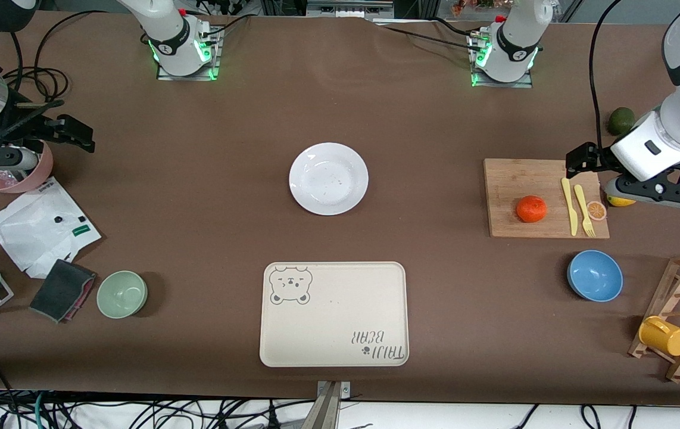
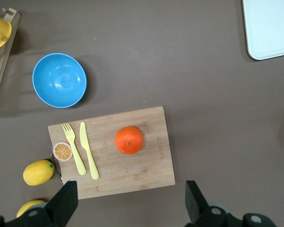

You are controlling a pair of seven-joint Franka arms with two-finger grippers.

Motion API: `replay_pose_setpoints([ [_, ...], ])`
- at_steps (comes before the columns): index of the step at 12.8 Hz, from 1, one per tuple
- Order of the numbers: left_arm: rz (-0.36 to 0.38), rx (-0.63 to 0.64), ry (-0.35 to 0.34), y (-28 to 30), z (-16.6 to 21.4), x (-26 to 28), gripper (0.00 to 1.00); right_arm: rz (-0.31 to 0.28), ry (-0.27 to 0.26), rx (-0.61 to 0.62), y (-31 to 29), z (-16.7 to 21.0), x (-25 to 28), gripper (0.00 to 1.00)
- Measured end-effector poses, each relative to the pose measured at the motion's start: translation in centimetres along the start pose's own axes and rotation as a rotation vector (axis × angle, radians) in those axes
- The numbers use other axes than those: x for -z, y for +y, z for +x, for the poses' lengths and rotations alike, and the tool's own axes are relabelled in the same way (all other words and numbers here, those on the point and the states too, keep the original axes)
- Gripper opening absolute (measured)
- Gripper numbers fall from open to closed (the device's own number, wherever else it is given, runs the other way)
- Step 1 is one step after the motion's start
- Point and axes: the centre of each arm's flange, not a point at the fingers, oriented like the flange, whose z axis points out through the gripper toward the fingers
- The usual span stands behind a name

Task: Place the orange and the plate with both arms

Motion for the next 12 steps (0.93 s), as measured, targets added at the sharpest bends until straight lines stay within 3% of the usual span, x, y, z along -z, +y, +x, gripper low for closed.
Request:
replay_pose_setpoints([
  [12,0.0,0.0,0.0,0.0,0.0,0.0,1.0,-0.001,-0.001,0.004,-0.76,-0.03,-0.01,1.0],
])
